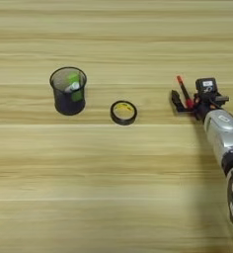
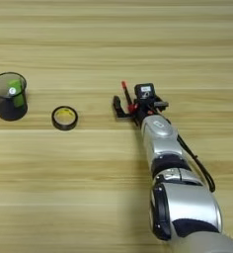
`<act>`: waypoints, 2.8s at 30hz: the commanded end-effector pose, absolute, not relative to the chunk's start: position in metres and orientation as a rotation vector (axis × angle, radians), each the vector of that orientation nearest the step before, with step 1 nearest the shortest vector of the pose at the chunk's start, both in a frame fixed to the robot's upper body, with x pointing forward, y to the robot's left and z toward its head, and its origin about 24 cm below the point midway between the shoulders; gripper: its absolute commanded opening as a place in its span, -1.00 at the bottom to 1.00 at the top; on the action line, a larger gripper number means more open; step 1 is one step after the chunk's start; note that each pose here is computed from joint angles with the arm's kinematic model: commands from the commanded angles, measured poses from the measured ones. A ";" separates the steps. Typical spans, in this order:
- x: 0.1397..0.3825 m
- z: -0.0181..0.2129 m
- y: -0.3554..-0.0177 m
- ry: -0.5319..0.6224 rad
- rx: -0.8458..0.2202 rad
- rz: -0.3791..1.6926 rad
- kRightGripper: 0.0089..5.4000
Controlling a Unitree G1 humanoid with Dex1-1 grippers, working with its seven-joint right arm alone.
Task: Move the objects on the table
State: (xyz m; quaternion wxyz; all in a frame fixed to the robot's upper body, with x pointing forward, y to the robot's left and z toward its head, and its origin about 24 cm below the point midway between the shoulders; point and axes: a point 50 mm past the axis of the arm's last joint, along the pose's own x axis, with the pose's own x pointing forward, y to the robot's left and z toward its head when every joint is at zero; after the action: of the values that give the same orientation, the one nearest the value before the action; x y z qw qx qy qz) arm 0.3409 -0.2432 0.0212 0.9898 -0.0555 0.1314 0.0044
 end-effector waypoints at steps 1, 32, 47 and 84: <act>0.360 0.059 -0.245 0.135 -0.137 0.008 0.99; 0.358 0.051 -0.241 0.189 -0.136 0.040 0.03; 0.358 0.050 -0.240 0.205 -0.110 0.058 -0.67; 0.326 0.042 -0.153 0.226 -0.068 0.377 -0.76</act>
State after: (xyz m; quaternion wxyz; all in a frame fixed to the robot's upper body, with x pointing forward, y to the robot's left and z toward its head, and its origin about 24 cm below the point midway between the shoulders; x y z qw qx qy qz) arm 0.3139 -0.1578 0.0155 0.9706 -0.0177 0.1617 0.1774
